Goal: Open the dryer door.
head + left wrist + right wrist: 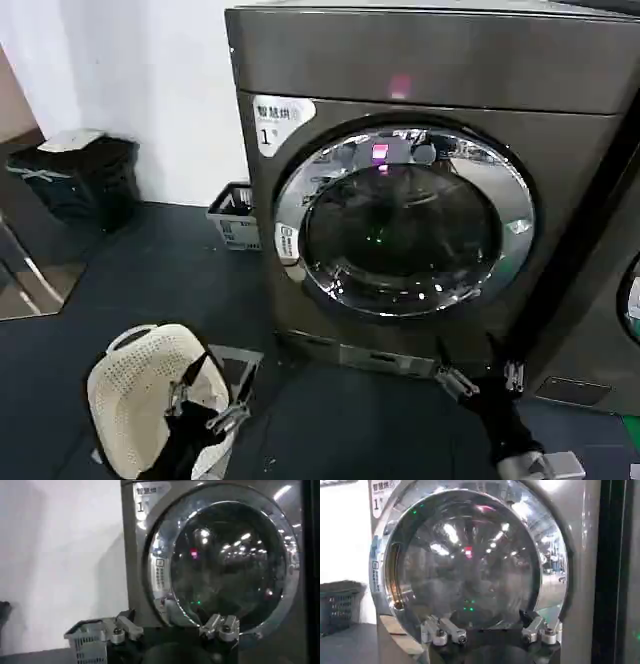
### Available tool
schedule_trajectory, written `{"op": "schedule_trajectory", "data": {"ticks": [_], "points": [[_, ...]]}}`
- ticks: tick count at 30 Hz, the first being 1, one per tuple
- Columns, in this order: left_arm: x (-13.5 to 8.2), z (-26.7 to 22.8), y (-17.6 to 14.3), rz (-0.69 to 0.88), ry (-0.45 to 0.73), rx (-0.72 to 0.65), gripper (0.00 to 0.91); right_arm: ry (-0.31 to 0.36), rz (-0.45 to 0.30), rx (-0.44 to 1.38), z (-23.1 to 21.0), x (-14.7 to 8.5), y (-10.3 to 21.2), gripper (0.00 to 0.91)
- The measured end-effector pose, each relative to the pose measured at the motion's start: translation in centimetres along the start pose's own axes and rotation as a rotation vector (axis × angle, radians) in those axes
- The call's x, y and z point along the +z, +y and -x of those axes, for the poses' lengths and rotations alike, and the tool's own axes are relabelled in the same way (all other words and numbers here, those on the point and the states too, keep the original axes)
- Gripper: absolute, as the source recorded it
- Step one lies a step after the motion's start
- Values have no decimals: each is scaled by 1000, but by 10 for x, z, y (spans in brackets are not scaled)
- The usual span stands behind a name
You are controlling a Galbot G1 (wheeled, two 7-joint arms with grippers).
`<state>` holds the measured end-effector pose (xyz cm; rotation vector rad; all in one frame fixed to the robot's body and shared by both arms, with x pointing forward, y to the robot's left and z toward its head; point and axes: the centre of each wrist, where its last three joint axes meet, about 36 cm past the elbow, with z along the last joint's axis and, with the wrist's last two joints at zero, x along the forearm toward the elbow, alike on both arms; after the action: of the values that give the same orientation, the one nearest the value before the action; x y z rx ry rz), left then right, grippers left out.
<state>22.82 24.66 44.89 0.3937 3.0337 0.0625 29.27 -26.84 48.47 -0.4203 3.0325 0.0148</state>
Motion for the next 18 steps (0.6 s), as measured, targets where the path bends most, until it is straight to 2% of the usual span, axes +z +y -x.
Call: {"op": "schedule_trajectory", "data": {"ticks": [4, 10, 18], "points": [[2, 1, -1, -2, -5, -13, 907, -17, -5, -116, 17, -2, -15, 907], [6, 1, -1, -9, -5, -3, 907, -45, -64, -269, 55, 2, -37, 907], [5, 3, -3, -16, -6, 2, 907, -5, -61, -446, 108, 23, -32, 907]]}}
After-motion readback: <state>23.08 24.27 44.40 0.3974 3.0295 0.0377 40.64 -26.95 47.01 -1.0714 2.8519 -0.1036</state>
